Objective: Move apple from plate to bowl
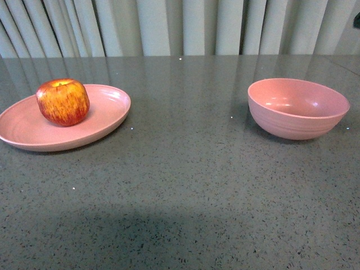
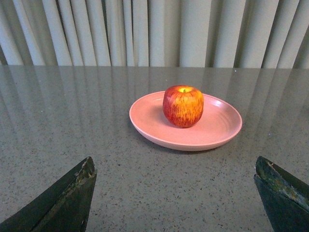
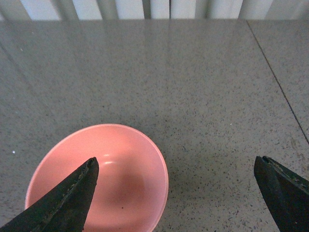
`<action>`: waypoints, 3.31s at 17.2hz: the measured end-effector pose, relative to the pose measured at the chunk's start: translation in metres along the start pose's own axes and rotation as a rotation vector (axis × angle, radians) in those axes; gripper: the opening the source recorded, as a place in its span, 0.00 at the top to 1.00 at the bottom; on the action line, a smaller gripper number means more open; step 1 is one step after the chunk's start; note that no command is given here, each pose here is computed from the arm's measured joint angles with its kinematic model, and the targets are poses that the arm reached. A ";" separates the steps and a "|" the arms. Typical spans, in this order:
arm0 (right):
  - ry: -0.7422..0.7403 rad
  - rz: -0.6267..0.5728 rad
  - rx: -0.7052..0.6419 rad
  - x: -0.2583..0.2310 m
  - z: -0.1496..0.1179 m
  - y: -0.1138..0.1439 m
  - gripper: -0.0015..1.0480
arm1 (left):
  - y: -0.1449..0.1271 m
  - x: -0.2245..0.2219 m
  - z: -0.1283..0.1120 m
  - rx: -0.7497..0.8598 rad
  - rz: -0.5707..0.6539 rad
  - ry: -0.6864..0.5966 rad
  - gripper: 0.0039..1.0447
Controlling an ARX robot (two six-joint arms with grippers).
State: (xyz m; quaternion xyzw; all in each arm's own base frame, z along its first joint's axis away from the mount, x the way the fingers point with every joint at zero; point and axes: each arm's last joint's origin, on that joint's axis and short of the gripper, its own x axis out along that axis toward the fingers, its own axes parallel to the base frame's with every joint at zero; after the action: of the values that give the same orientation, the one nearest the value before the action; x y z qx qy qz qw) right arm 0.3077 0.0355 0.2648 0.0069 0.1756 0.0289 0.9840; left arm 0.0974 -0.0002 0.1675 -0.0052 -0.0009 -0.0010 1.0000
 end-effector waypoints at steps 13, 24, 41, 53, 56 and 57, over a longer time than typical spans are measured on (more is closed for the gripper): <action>0.366 -0.042 0.017 0.105 -0.034 0.005 0.06 | 0.000 0.000 0.000 0.000 0.000 0.000 0.06; 0.359 0.006 0.077 0.101 -0.021 0.007 0.97 | 0.000 0.000 0.000 0.000 0.000 0.000 0.06; 0.361 0.268 0.023 0.097 0.001 0.126 0.97 | 0.000 0.000 0.000 0.000 0.000 0.000 0.06; 0.407 0.261 0.006 0.119 -0.019 0.156 0.97 | 0.000 0.000 0.000 0.000 0.000 0.000 0.06; 0.427 0.253 0.006 0.122 -0.023 0.157 0.97 | 0.000 0.000 0.000 0.000 0.000 0.000 0.06; 0.431 0.255 0.015 0.123 -0.025 0.157 0.97 | 0.000 0.000 0.000 0.000 0.000 0.000 0.06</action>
State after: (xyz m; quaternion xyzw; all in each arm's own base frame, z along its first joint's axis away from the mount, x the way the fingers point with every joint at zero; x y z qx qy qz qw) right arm 0.4062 0.1996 0.2028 0.0302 0.3793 0.1525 0.9121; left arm 0.0974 -0.0002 0.1675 -0.0052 -0.0009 -0.0010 1.0000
